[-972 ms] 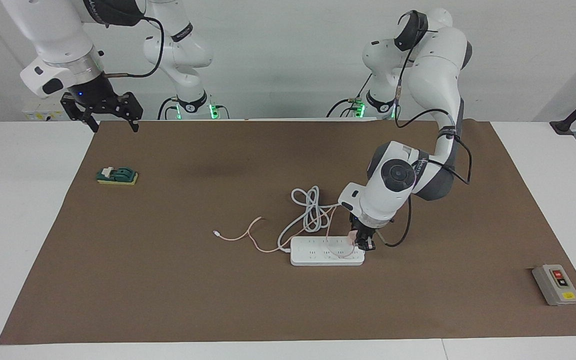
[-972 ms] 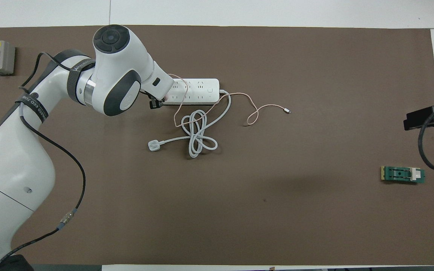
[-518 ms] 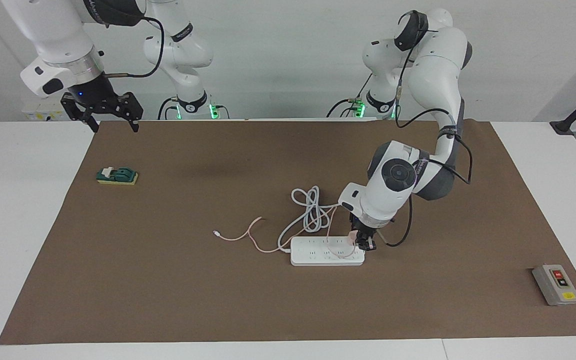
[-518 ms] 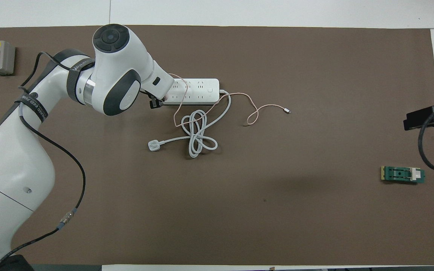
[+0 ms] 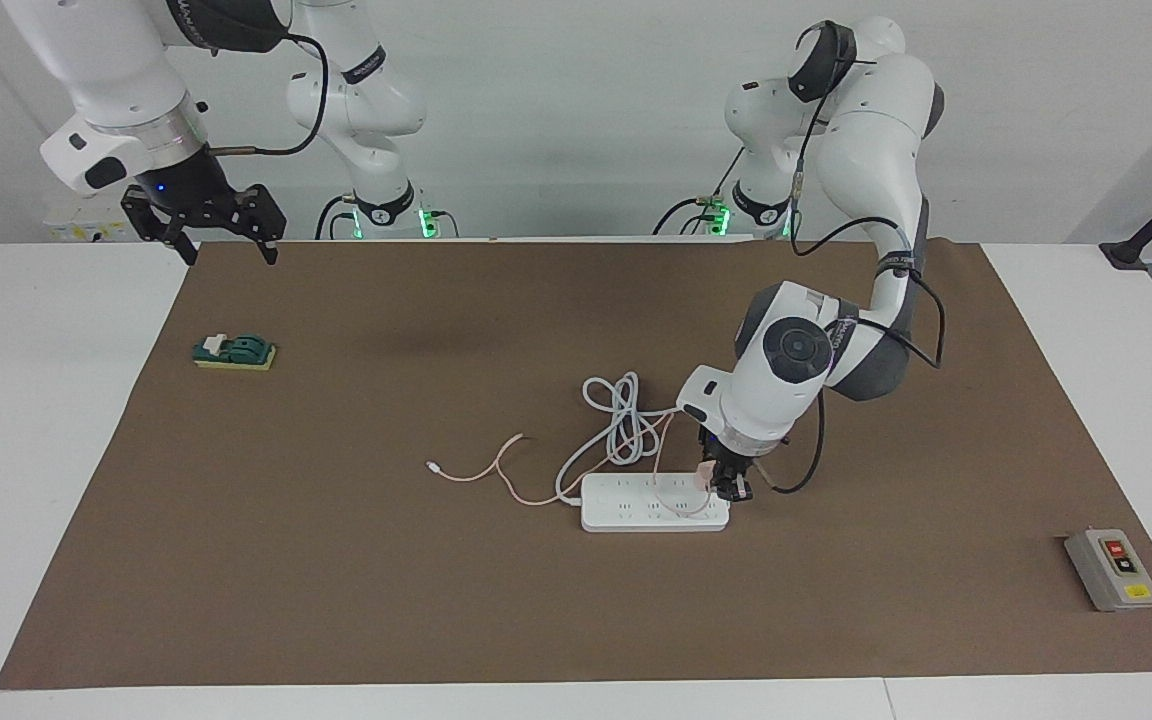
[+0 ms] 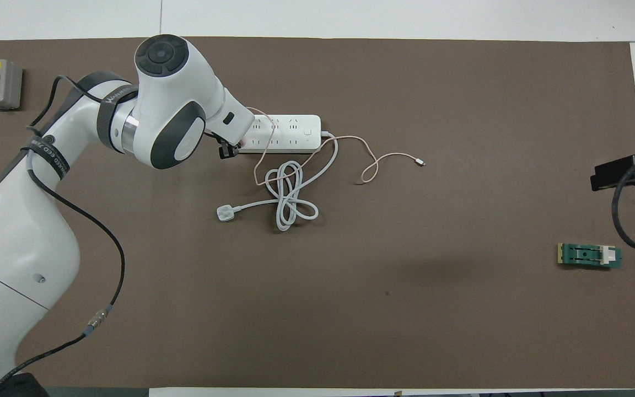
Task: Plug charger into power strip
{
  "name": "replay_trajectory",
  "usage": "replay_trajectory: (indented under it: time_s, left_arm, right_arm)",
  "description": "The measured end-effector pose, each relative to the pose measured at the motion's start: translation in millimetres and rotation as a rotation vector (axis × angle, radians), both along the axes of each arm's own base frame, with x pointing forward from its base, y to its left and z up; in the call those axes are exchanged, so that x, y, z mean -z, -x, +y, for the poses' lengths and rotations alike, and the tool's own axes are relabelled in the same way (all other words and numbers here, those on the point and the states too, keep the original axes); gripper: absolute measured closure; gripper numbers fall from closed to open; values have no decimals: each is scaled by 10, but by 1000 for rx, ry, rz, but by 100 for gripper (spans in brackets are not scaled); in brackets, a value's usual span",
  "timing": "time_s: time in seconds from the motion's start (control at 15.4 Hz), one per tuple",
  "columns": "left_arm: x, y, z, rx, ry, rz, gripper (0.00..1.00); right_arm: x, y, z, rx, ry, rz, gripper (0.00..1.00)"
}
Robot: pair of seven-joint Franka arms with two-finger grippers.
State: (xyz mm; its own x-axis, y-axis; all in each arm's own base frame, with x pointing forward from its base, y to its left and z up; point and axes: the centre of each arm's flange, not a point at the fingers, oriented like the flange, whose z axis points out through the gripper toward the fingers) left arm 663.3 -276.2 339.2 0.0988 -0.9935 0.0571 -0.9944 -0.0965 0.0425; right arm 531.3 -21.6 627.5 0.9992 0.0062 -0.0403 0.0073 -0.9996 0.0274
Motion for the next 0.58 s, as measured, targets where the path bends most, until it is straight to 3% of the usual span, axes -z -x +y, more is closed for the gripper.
replay_trajectory:
  time_s: [0.58]
  left_arm:
    - [34,28,6,4,2,-6,70]
  right_arm:
    - [0,0,0,0,0,0,0]
